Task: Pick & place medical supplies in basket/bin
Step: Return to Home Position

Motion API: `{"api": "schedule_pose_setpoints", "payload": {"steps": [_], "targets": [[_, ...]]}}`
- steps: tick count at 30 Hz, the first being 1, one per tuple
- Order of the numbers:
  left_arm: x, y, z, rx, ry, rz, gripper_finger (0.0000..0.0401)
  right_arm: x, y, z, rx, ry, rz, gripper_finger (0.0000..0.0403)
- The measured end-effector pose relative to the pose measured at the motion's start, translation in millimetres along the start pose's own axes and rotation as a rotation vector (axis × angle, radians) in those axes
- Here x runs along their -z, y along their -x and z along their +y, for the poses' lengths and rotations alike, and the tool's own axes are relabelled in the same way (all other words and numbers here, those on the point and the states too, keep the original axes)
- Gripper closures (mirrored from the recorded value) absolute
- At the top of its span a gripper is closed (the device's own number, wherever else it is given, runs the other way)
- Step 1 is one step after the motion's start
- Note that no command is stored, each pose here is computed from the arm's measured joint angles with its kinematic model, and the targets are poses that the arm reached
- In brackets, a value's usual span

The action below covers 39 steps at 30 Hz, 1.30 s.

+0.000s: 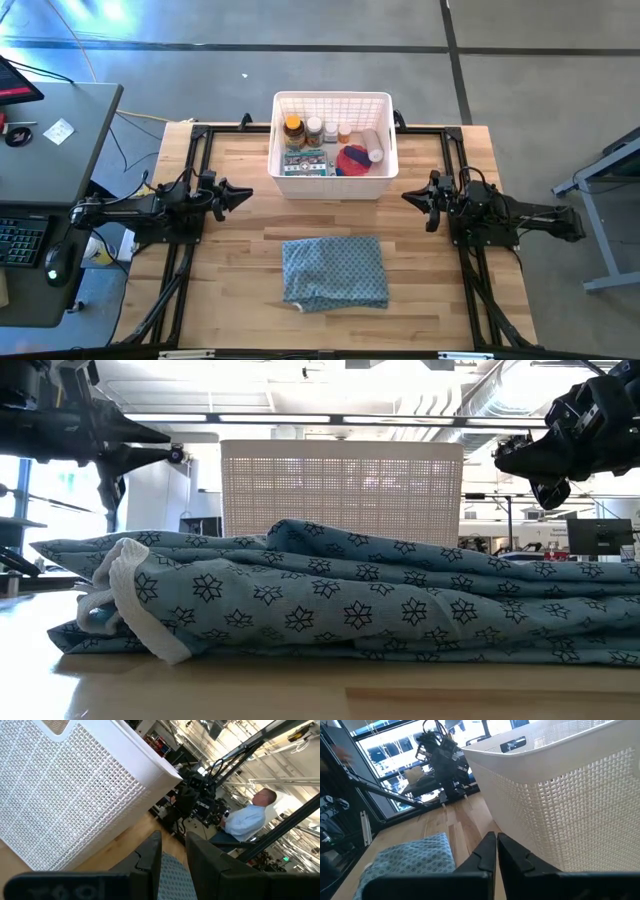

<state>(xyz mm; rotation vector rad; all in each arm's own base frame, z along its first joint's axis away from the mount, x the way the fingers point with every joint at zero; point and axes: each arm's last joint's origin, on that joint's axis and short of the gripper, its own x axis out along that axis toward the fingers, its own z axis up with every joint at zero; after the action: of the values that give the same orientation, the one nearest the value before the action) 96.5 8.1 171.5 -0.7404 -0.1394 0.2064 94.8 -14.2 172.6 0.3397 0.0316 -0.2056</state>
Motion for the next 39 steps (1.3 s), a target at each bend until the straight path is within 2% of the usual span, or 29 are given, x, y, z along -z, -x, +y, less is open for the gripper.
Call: {"api": "schedule_pose_setpoints", "payload": {"steps": [31, 39], "targets": [[0.3, 0.0, 0.1, 0.0, 0.0, 0.001, 0.0277, -0.1, 0.0, 0.0, -0.001, 0.0, 0.0, 0.0401], [3.0, 0.3, -2.6, 0.039, 0.001, 0.041, 0.0277, -0.1, 0.0, 0.1, -0.001, 0.0, 0.0, 0.0402]]}}
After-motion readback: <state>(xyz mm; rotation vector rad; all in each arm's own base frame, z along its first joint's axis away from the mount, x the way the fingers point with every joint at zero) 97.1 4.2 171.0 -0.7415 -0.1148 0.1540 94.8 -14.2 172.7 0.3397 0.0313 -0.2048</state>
